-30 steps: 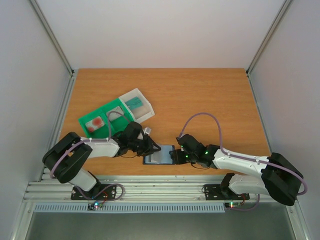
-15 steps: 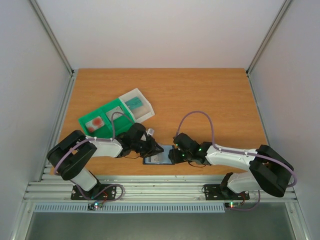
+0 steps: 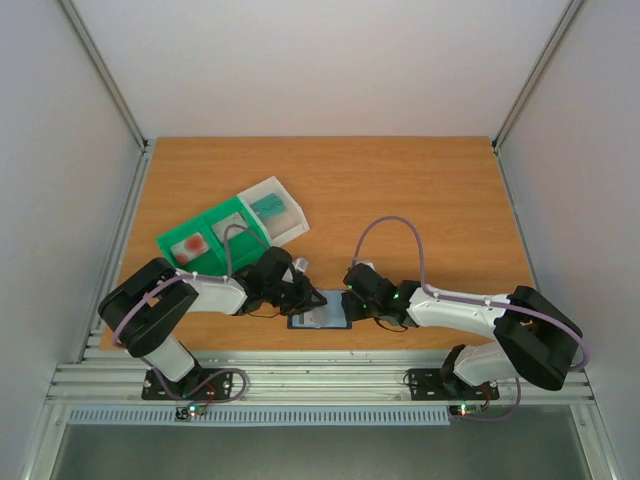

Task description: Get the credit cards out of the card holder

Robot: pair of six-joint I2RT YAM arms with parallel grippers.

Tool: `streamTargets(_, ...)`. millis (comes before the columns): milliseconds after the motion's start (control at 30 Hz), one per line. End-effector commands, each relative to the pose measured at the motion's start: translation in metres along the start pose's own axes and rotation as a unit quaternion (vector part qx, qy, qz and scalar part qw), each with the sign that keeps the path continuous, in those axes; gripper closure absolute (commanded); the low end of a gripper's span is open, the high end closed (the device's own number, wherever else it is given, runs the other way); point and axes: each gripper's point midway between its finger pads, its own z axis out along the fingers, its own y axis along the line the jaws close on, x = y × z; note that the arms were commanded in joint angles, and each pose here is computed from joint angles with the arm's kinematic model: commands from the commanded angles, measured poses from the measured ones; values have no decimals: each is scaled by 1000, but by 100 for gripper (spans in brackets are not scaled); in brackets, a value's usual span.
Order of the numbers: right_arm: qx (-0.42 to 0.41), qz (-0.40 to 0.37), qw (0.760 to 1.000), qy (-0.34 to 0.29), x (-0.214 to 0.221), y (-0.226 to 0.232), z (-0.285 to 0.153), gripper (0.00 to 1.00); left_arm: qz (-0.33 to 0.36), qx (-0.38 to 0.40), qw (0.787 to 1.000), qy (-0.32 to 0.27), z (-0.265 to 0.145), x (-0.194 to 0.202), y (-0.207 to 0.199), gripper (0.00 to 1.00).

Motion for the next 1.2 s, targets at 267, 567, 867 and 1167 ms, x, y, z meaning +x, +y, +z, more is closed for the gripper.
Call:
streamTargets(267, 26, 10, 999, -26, -4, -13, -7, 66, 38, 39, 999, -2, 6, -7, -34, 74)
streamTargets(567, 48, 16, 998, -45, -9, -23, -16, 76, 60, 54, 997, 4, 17, -4, -55, 70)
streamTargets(867, 68, 23, 996, -52, -5, -34, -18, 74, 57, 48, 997, 8, 33, -11, -48, 70)
streamTargets(1167, 31, 19, 998, -49, -7, -21, -28, 75, 54, 40, 998, 0, 31, -13, -48, 70)
